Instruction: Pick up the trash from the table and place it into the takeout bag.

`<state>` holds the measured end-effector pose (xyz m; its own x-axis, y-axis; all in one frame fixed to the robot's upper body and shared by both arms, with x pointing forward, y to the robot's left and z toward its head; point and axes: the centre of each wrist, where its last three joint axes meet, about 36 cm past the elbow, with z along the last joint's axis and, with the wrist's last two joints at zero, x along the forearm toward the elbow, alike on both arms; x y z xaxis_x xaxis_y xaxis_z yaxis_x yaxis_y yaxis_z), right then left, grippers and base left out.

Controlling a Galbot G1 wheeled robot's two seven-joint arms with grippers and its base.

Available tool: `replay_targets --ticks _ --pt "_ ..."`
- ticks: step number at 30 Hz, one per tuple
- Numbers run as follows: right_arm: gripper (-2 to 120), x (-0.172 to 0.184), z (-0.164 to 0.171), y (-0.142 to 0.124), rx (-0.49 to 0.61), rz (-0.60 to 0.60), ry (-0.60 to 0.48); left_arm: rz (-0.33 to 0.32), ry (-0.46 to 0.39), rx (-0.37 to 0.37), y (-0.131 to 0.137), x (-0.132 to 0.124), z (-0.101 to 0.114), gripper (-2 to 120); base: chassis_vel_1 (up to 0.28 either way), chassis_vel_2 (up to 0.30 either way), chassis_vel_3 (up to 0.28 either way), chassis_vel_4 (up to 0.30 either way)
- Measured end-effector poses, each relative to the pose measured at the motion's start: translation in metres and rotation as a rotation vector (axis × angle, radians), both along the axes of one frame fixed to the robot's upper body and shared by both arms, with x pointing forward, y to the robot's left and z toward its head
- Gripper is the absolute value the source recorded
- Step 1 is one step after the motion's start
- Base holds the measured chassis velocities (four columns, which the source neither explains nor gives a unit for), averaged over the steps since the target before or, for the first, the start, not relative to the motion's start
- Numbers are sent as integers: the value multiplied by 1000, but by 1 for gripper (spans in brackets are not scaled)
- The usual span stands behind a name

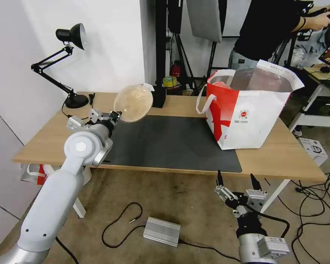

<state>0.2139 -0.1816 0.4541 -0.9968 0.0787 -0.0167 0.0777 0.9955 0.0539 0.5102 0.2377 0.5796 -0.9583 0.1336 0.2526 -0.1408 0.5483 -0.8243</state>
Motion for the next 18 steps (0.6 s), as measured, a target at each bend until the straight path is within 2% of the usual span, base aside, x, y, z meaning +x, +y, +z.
replay_targets --ticks 8,18 --pt "100 0 0 0 0 0 0 -62 -77 12 -22 9 14 1 0 0 0 0" --pt "100 0 0 0 0 0 0 -94 -123 35 -36 20 28 1 0 0 0 0"
